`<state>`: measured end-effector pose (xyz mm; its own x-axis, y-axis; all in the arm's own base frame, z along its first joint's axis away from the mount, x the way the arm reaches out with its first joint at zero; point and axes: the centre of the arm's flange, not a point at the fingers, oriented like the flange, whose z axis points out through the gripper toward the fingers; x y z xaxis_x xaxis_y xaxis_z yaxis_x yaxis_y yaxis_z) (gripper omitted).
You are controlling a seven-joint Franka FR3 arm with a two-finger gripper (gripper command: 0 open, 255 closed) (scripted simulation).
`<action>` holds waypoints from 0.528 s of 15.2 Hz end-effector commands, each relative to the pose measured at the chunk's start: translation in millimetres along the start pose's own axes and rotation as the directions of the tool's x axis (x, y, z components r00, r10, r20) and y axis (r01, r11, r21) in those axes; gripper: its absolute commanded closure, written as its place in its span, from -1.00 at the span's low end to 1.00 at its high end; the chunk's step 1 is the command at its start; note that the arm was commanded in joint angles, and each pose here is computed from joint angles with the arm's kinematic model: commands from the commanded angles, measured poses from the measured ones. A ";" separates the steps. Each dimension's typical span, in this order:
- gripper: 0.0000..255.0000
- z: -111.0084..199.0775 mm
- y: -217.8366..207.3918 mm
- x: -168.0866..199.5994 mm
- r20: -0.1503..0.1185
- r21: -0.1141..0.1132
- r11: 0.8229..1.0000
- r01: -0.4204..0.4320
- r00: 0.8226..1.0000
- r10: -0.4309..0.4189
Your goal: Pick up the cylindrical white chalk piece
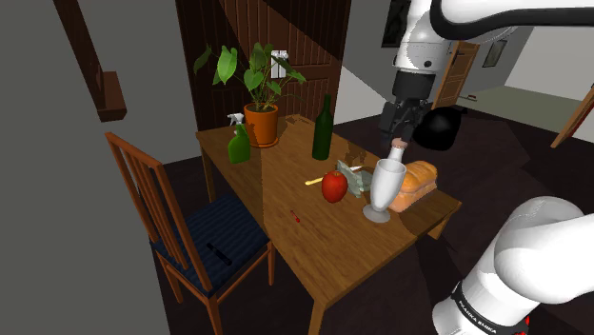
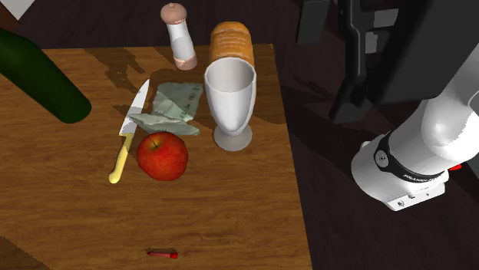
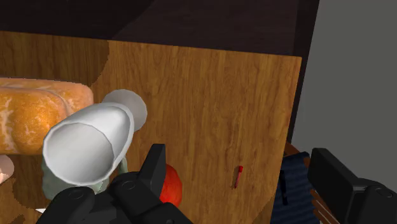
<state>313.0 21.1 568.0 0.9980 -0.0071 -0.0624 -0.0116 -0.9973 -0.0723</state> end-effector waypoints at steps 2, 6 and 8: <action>-1.00 6.9 2.9 10.7 0.003 -0.010 1.000 -0.003 1.000 0.003; -1.00 34.7 15.6 53.3 0.013 -0.050 0.999 -0.015 1.000 0.016; -1.00 48.5 22.6 74.5 0.018 -0.070 0.997 -0.021 1.000 0.022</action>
<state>373.2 4.7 522.9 0.9964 -0.0253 -0.0804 -0.0264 -0.9996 -0.0115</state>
